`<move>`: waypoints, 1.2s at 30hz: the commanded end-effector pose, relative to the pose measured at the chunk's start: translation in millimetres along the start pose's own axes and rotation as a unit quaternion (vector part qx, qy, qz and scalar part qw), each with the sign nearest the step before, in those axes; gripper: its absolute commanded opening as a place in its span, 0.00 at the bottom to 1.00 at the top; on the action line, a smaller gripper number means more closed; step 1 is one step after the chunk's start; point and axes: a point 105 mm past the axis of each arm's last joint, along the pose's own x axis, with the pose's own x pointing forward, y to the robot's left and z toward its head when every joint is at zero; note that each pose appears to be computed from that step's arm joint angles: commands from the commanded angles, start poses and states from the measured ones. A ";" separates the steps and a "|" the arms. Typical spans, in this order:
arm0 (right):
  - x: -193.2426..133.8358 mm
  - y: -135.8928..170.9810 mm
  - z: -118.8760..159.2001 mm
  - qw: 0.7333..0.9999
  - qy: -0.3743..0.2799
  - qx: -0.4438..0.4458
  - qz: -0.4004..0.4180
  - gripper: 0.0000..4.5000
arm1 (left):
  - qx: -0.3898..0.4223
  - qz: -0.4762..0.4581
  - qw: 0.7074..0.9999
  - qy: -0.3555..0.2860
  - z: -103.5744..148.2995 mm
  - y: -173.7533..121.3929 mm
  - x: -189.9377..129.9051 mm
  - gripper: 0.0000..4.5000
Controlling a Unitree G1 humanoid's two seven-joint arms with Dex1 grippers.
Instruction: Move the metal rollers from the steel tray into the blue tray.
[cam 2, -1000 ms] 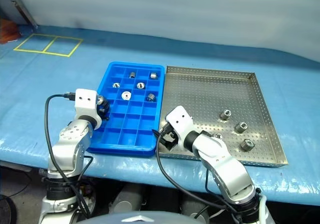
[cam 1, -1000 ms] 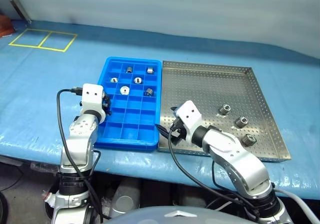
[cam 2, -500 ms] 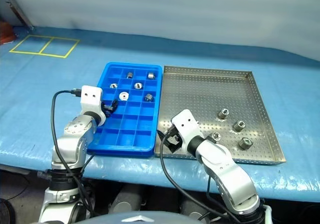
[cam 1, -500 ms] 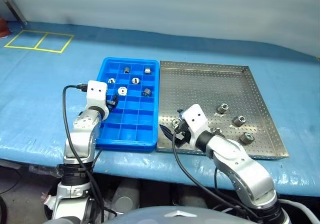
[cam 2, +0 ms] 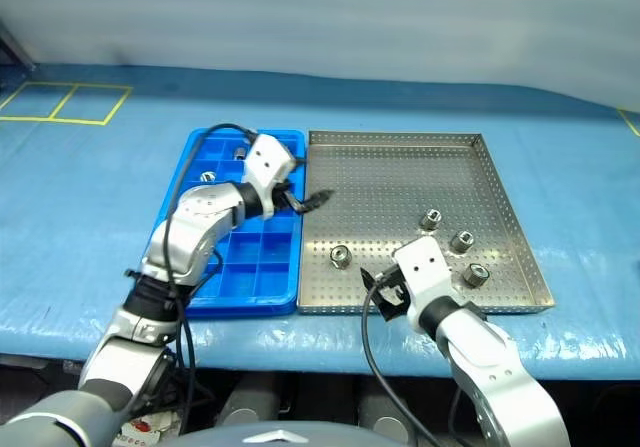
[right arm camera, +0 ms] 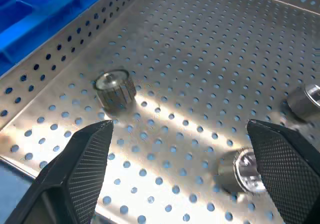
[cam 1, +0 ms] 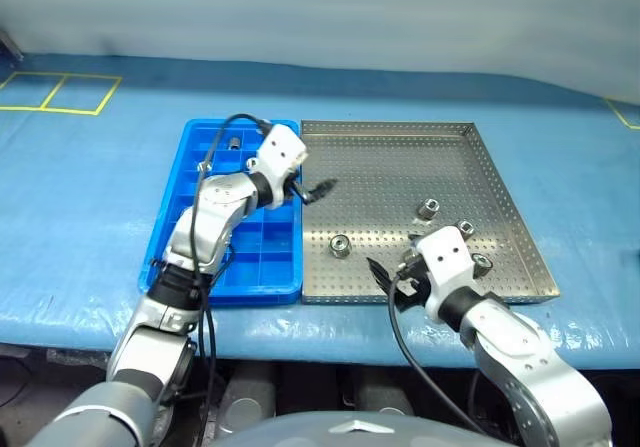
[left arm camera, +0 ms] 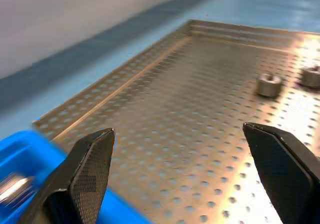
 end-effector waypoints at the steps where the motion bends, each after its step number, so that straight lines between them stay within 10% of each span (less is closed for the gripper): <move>1: -11.0 -4.0 8.2 0.999 -0.022 -0.001 -0.033 1.00 | 0.050 -0.076 0.996 0.026 -1.0 -10.6 9.1 0.99; 20: -9.3 4.3 3.7 0.996 -0.042 0.043 -0.072 1.00 | 0.177 -0.266 0.928 0.192 -44.7 -33.4 7.9 0.99; 30: -5.0 3.3 6.8 0.996 -0.053 0.040 -0.068 1.00 | 0.190 -0.260 0.924 0.206 -52.0 -34.0 11.0 0.37; 36: -2.1 4.2 8.8 0.996 -0.055 0.032 -0.057 1.00 | 0.187 -0.241 0.933 0.190 -49.3 -33.9 14.1 0.37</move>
